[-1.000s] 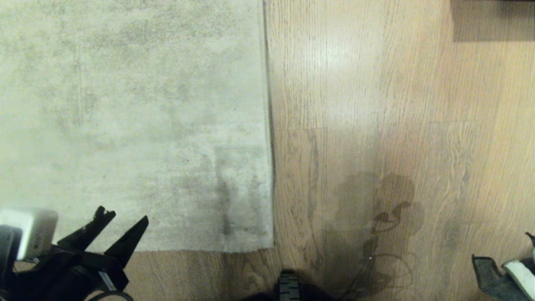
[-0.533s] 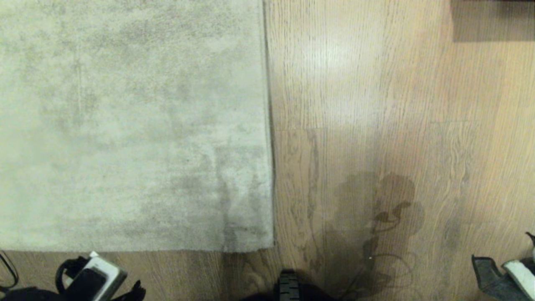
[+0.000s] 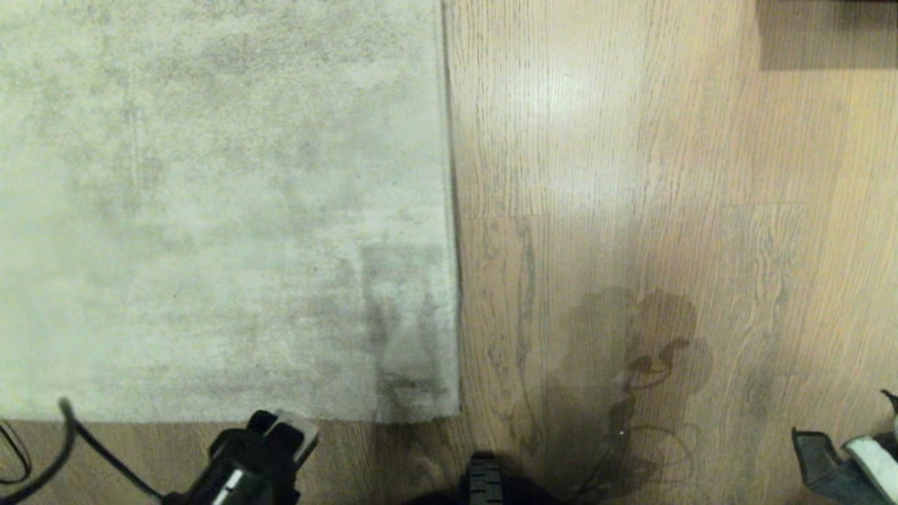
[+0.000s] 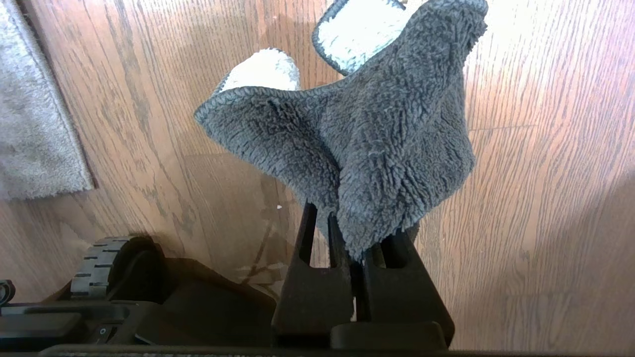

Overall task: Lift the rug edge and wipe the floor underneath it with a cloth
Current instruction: Lay down the carpet, then put down the rag

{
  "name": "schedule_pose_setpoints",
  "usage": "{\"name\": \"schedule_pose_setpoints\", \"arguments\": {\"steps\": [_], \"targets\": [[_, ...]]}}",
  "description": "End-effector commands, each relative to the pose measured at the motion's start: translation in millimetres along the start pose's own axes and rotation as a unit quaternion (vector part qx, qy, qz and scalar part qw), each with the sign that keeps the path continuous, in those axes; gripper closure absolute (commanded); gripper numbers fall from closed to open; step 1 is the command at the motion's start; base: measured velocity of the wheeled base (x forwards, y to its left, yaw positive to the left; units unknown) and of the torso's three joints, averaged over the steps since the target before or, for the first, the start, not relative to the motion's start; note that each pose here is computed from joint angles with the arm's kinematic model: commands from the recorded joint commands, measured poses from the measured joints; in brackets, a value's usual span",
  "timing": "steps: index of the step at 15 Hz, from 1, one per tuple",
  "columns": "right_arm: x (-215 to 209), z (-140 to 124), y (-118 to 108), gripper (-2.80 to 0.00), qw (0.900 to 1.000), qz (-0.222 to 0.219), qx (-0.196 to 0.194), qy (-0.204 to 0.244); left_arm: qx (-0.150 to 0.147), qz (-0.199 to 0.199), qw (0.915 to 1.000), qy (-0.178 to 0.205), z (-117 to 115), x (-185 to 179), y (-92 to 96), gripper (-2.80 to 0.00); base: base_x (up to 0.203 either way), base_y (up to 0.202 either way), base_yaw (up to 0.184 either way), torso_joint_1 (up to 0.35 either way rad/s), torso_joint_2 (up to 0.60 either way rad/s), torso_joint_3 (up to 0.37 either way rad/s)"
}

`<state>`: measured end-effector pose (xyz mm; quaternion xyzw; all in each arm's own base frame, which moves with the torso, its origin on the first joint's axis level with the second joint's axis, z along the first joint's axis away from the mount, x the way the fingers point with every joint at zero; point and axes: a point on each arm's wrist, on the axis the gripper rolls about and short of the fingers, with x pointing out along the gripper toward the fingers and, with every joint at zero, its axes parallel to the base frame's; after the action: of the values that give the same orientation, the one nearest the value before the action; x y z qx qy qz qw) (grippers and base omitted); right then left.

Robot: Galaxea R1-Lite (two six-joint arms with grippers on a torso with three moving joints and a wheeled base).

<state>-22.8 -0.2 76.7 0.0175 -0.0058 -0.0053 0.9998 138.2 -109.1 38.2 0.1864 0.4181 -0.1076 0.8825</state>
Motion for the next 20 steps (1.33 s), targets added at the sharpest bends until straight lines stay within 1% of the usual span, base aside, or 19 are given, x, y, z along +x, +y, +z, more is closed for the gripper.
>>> {"name": "schedule_pose_setpoints", "arguments": {"steps": [1,2,3,5,6,8,10,11,12,14,16,18,20], "targets": [[0.1,0.1,0.0,0.0,1.0,0.0,0.0,0.0,0.018,0.007,0.9992,0.034,5.6,63.6,-27.4,0.0,0.0,0.0,0.0,0.0,0.0,0.0],[0.1,0.1,0.0,0.0,1.0,0.0,0.0,0.0,0.015,0.004,0.9998,0.012,14.8,82.7,-36.6,0.0,0.0,0.0,0.0,0.0,0.0,0.0],[0.1,0.1,0.0,0.0,1.0,0.0,0.0,0.0,0.012,0.001,0.9997,-0.019,27.7,98.8,-44.8,0.0,0.0,0.0,0.0,0.0,0.0,0.0],[0.1,0.1,0.0,0.0,1.0,0.0,0.0,0.0,0.015,0.001,0.9962,-0.086,54.9,124.0,-54.2,0.0,0.0,0.0,0.0,0.0,0.0,0.0],[0.1,0.1,0.0,0.0,1.0,0.0,0.0,0.0,0.026,0.009,0.9936,-0.109,64.5,132.0,-52.5,0.0,0.0,0.0,0.0,0.0,0.0,0.0],[0.1,0.1,0.0,0.0,1.0,0.0,0.0,0.0,0.063,0.035,0.9869,-0.144,82.4,144.3,-40.5,0.0,0.0,0.0,0.0,0.0,0.0,0.0],[0.1,0.1,0.0,0.0,1.0,0.0,0.0,0.0,0.083,0.056,0.9777,-0.184,104.5,152.5,-31.5,0.0,0.0,0.0,0.0,0.0,0.0,0.0],[0.1,0.1,0.0,0.0,1.0,0.0,0.0,0.0,0.091,0.06,0.9739,-0.199,113.3,154.4,-28.8,0.0,0.0,0.0,0.0,0.0,0.0,0.0],[0.1,0.1,0.0,0.0,1.0,0.0,0.0,0.0,0.095,0.055,0.9724,-0.206,116.4,154.9,-28.5,0.0,0.0,0.0,0.0,0.0,0.0,0.0],[0.1,0.1,0.0,0.0,1.0,0.0,0.0,0.0,0.097,0.052,0.9724,-0.206,115.6,152.4,-29.3,0.0,0.0,0.0,0.0,0.0,0.0,0.0],[0.1,0.1,0.0,0.0,1.0,0.0,0.0,0.0,0.094,0.048,0.9689,-0.224,123.3,142.6,-32.7,0.0,0.0,0.0,0.0,0.0,0.0,0.0],[0.1,0.1,0.0,0.0,1.0,0.0,0.0,0.0,0.083,0.045,0.9626,-0.254,135.6,119.7,-32.4,0.0,0.0,0.0,0.0,0.0,0.0,0.0],[0.1,0.1,0.0,0.0,1.0,0.0,0.0,0.0,0.062,0.045,0.9561,-0.283,147.3,86.7,-24.4,0.0,0.0,0.0,0.0,0.0,0.0,0.0]]}}
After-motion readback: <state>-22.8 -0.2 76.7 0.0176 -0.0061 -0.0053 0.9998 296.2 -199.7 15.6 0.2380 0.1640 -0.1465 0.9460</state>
